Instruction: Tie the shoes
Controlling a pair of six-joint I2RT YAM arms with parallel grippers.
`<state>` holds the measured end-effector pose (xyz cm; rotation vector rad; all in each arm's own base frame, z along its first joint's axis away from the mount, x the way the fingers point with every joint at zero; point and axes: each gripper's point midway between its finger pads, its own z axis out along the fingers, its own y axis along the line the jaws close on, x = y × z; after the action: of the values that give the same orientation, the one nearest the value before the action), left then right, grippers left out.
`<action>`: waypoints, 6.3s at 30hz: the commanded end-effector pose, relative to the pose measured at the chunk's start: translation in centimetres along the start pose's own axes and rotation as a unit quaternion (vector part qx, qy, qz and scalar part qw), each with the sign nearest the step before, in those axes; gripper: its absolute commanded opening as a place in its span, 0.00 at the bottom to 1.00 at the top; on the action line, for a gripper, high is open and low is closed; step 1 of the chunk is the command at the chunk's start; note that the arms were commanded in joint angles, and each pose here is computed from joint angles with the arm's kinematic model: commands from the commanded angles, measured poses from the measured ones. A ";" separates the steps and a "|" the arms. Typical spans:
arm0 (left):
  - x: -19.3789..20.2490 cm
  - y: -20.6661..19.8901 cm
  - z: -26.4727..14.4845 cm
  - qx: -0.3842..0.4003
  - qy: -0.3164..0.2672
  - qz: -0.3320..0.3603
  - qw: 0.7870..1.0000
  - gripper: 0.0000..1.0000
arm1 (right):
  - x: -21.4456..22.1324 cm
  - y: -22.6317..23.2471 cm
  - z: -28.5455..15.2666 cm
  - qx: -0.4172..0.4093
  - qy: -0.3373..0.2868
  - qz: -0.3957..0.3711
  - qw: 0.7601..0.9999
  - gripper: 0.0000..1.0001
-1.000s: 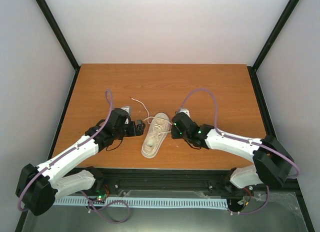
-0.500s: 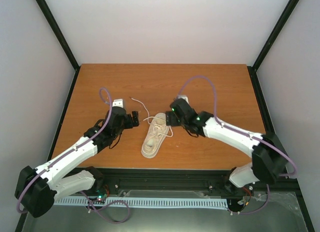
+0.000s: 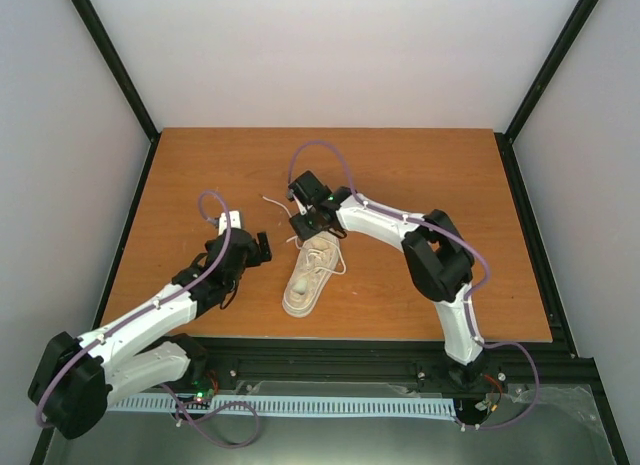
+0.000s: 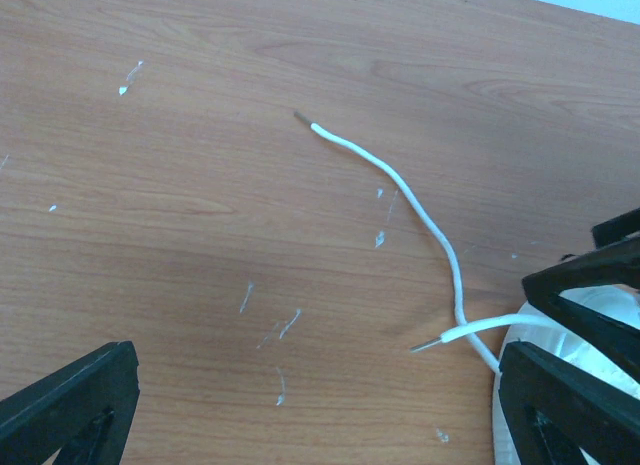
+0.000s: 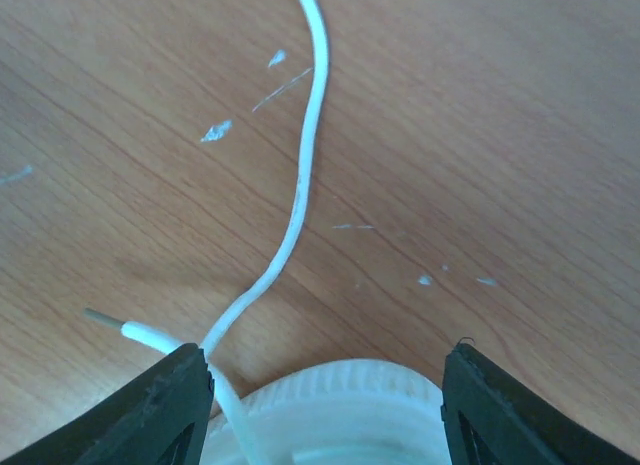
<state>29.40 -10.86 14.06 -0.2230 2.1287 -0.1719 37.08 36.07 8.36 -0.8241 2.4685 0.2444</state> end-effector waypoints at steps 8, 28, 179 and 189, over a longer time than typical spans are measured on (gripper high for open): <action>-1.7 1.9 -0.4 -0.051 -0.044 0.003 0.998 1.00 | 0.6 0.9 1.5 -0.021 0.042 -0.088 0.995 0.60; -1.0 1.5 0.6 -0.053 -0.025 0.016 0.998 1.00 | 2.9 1.1 1.3 0.044 0.060 -0.131 0.989 0.50; -0.3 -22.0 -3.1 0.541 0.020 0.148 0.828 1.00 | -1.3 -3.1 -21.5 -0.177 -0.287 0.278 0.899 0.03; 0.1 -23.5 -2.0 0.551 0.045 0.159 0.818 0.70 | -2.2 -3.4 -22.4 -0.176 -0.299 0.278 0.896 0.03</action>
<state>29.48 -32.29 17.37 0.7527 1.8879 -1.1388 30.78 27.31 26.09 -0.1075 2.0830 0.9876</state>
